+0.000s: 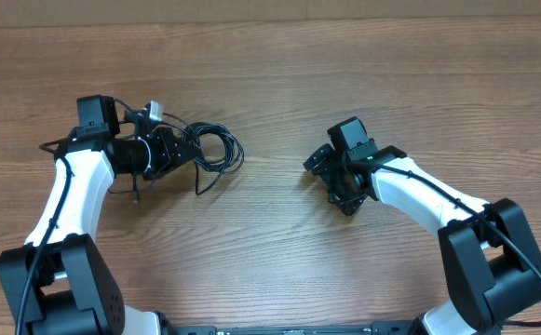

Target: Untangle cables

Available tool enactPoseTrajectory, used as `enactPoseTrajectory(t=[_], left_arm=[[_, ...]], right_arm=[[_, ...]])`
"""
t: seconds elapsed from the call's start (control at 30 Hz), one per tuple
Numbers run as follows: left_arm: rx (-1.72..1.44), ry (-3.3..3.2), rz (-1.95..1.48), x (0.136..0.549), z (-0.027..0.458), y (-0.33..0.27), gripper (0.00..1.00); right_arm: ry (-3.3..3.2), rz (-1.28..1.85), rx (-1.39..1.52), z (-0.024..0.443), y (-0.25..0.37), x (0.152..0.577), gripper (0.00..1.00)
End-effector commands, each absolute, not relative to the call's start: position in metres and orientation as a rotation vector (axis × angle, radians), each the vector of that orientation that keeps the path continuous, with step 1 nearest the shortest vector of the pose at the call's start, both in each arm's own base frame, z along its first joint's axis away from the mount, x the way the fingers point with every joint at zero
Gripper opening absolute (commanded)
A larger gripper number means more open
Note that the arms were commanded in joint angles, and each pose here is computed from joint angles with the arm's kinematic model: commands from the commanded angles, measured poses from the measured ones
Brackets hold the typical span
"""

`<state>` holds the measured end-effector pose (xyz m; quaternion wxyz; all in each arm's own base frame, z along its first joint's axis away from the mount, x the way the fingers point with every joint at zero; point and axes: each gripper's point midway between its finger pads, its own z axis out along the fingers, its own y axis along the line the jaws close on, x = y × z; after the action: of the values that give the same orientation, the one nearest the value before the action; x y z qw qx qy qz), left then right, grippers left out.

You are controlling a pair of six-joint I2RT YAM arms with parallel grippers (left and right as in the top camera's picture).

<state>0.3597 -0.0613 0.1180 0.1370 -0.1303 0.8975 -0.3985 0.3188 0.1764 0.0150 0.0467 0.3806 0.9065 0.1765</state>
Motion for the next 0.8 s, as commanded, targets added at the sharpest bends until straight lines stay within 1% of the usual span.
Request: enactPoseTrajectory(t=[0.0,0.1,0.27,0.53,0.67,0.77], left_arm=[[-0.284,2.568,-1.138,0.366,0.126,-0.064,0.04],[-0.254,2.559,-1.133,0.368,0.127,-0.067,0.04],[-0.098,2.522,-1.109,0.375,0.131,-0.083,0.04],[0.063,2.627,-0.766,0.378,0.106,-0.113,0.04],[0.033,2.669,-0.641,0.377,0.097,-0.12,0.04],[0.024,2.684,-0.611,0.376,0.093,-0.127,0.04]], right_arm=[[2.769,0.483,1.179,0.006,0.17,0.315,1.0],[2.768,0.484,1.179,0.006,0.17,0.315,1.0],[2.769,0.483,1.179,0.006,0.17,0.315,1.0],[2.768,0.484,1.179,0.006,0.17,0.315,1.0],[2.768,0.484,1.179,0.006,0.17,0.315,1.0],[2.768,0.484,1.179,0.006,0.17,0.315,1.0]])
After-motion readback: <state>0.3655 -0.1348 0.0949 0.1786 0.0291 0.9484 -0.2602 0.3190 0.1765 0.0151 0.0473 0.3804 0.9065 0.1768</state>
